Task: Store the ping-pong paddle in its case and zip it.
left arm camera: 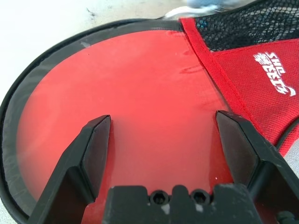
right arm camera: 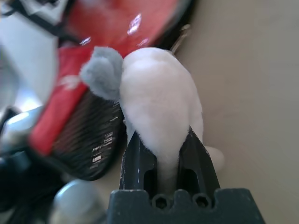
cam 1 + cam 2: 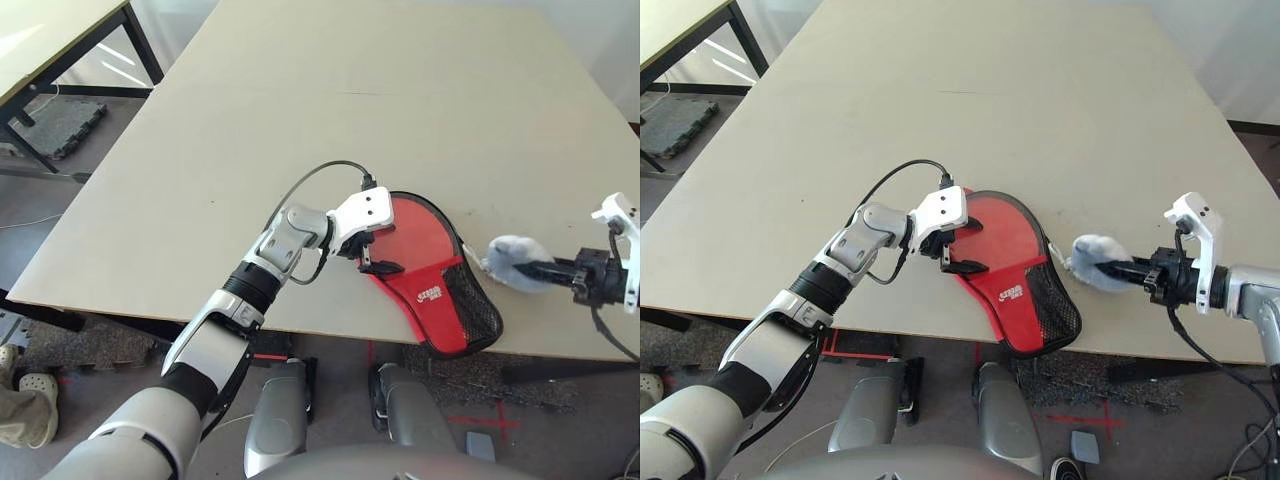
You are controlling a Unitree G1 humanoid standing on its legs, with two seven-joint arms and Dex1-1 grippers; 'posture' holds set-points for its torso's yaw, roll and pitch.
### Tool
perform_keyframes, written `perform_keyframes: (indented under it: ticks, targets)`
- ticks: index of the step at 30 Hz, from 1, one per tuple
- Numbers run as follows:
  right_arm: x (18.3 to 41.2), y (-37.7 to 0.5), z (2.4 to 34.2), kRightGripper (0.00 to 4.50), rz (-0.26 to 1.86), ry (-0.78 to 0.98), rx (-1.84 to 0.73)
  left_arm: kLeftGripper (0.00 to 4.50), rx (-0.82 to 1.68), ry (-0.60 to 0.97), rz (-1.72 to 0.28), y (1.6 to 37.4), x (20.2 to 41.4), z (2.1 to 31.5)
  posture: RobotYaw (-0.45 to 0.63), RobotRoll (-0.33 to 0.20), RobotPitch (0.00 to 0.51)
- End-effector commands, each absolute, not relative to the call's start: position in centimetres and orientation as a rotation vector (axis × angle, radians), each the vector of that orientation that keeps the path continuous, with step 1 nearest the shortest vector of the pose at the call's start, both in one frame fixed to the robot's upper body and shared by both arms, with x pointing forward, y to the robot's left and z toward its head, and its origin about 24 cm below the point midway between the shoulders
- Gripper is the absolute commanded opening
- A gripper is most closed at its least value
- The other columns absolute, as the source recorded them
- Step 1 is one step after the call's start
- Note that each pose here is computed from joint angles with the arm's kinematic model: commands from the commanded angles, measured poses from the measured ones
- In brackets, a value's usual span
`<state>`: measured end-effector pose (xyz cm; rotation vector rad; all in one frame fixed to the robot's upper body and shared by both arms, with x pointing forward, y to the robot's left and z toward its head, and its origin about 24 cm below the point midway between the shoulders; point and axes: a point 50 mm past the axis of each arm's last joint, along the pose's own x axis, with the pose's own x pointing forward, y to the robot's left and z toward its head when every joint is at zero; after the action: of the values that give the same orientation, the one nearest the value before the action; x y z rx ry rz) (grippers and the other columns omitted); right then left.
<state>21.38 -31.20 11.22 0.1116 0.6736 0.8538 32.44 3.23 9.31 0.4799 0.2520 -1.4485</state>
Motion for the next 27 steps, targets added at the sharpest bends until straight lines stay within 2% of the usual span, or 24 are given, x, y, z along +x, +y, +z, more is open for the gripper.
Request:
perform_keyframes:
  ticks: [1, 12, 21, 25, 26, 27]
  targets:
    - [19.9, -30.4, 10.2, 0.19, 0.962, 0.796, 0.151, 4.50, 0.521, 0.391, -1.421, 3.9, 32.2, 6.7, 0.03, 0.000, 0.158]
    - [16.5, -31.9, 8.8, 0.19, 1.014, 1.066, 0.140, 4.50, 0.519, 0.389, -1.419, 4.0, 32.1, 6.6, 0.04, 0.000, 0.150]
    - [13.5, -36.3, 8.3, 0.18, 0.854, 1.236, 0.064, 4.50, 0.518, 0.385, -1.424, 3.8, 32.0, 6.6, 0.03, 0.000, 0.147]
    - [14.4, -36.7, 9.0, 0.18, 0.795, 1.112, 0.077, 4.50, 0.515, 0.383, -1.429, 3.6, 32.0, 6.6, 0.03, 0.000, 0.148]
    - [15.0, -36.7, 9.6, 0.91, 0.783, 1.052, 0.088, 4.50, 0.514, 0.383, -1.430, 3.6, 32.0, 6.6, 0.03, 0.000, 0.150]
    - [15.6, -36.8, 10.3, 1.17, 0.769, 0.987, 0.121, 4.50, 0.513, 0.383, -1.430, 3.6, 32.0, 6.7, 0.03, 0.000, 0.150]
